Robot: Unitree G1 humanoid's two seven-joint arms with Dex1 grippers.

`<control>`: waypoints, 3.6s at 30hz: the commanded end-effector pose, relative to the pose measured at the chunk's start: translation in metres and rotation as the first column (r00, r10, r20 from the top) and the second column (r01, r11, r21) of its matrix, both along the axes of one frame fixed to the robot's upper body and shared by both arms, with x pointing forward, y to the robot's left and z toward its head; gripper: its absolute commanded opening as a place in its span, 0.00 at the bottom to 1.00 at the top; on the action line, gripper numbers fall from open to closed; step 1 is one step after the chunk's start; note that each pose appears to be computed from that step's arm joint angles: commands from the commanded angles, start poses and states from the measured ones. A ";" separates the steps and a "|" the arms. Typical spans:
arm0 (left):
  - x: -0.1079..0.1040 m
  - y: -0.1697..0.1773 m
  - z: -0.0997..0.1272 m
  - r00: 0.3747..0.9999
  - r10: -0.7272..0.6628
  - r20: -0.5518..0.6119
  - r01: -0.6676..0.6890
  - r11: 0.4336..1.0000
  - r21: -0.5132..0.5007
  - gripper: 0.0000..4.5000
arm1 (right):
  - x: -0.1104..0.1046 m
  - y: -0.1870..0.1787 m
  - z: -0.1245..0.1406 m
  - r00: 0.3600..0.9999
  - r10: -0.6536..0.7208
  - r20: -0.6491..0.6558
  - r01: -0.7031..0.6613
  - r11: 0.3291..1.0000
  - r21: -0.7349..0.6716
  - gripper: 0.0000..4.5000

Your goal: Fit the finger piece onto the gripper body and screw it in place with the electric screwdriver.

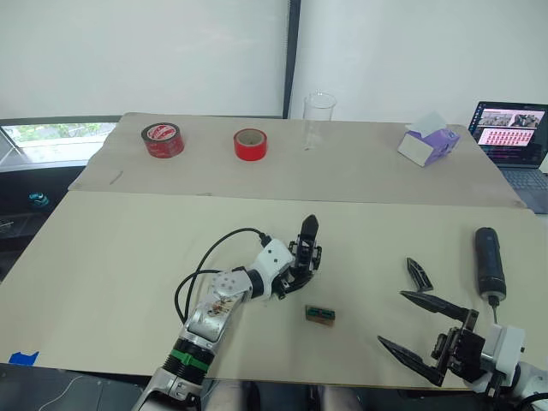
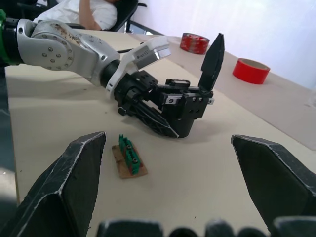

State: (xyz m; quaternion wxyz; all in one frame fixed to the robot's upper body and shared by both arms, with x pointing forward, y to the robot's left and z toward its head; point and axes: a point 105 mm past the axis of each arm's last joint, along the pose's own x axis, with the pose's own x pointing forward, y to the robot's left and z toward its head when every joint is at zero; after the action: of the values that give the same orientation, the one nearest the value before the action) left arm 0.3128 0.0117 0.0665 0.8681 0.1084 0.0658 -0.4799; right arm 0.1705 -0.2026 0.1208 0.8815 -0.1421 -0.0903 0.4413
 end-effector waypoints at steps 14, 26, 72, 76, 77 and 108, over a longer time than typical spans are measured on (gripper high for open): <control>0.009 -0.017 -0.005 1.000 -0.010 0.015 0.009 1.000 0.015 0.51 | -0.001 0.000 0.007 1.000 -0.008 0.025 0.008 1.000 0.006 1.00; 0.000 -0.024 -0.013 0.999 0.007 -0.045 -0.006 1.000 0.015 0.51 | -0.004 0.000 0.002 0.999 -0.029 0.026 0.029 0.999 0.014 1.00; -0.046 0.087 0.137 0.883 -0.411 0.225 0.454 0.870 -0.191 0.99 | 0.091 -0.076 -0.009 0.447 -0.724 -0.526 0.493 0.690 -0.530 1.00; -0.050 0.086 0.137 0.885 -0.403 0.233 0.448 0.873 -0.191 0.99 | 0.107 -0.077 -0.016 0.429 -0.721 -0.545 0.481 0.693 -0.537 1.00; -0.051 0.086 0.136 0.886 -0.402 0.233 0.446 0.874 -0.191 0.99 | 0.111 -0.077 -0.018 0.429 -0.724 -0.541 0.476 0.690 -0.545 1.00; -0.009 0.051 0.209 0.996 -0.065 0.065 0.092 0.667 -0.739 1.00 | 0.118 0.077 0.127 0.881 -0.341 0.328 0.387 0.919 -0.083 0.24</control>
State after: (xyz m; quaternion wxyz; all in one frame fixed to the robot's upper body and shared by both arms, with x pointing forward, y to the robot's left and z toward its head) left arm 0.3108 0.0746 0.2615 0.8324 -0.2380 -0.1382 -0.4809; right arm 0.2948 -0.1405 0.2312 0.9258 -0.2668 -0.1088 0.2445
